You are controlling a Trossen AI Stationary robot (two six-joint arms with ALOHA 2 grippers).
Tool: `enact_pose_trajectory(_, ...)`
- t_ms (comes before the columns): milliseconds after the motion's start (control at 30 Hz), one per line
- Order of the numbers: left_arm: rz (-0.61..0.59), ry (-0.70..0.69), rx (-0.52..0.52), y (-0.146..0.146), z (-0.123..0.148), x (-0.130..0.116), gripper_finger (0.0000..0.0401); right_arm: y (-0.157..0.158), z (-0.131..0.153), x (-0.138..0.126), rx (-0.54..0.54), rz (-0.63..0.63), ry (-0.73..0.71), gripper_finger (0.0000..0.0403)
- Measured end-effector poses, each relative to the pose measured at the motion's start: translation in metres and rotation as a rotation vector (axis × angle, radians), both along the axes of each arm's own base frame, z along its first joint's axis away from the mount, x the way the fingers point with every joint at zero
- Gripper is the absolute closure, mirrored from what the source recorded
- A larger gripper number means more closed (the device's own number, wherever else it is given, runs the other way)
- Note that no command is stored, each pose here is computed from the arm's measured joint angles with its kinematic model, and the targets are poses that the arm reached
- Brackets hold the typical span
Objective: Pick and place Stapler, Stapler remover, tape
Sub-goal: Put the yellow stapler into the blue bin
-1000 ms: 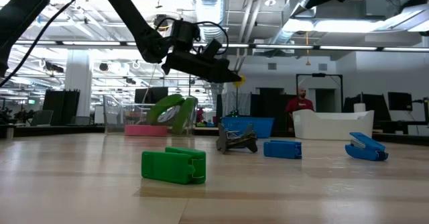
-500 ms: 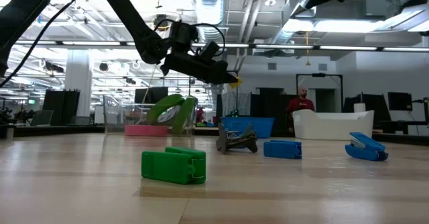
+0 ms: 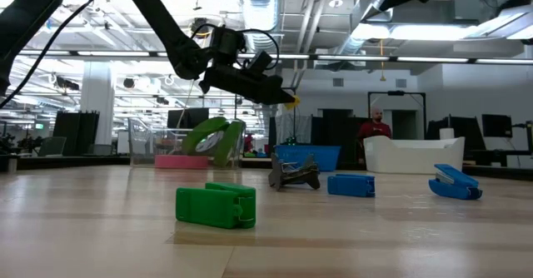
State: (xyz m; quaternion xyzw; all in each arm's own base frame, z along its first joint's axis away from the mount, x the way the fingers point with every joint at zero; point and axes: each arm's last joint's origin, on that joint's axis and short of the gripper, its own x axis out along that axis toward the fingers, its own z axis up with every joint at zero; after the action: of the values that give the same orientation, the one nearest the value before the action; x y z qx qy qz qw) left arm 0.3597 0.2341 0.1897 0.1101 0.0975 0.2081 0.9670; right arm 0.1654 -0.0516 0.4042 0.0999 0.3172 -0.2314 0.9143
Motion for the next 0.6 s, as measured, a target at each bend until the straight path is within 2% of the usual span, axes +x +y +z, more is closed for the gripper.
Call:
enact_pose_trajectory(467, 0.000, 0.002, -0.002, 0.0000, -0.0003, 0.0000, 0.0298, 0.0000, 0.0000, 0.0000, 0.000, 0.000, 0.000, 0.0138)
enact_pose_trajectory(600, 0.000, 0.010, -0.007, -0.0001, -0.0011, -0.0001, 0.0278, 0.0000, 0.0000, 0.0000, 0.001, 0.001, 0.000, 0.0138)
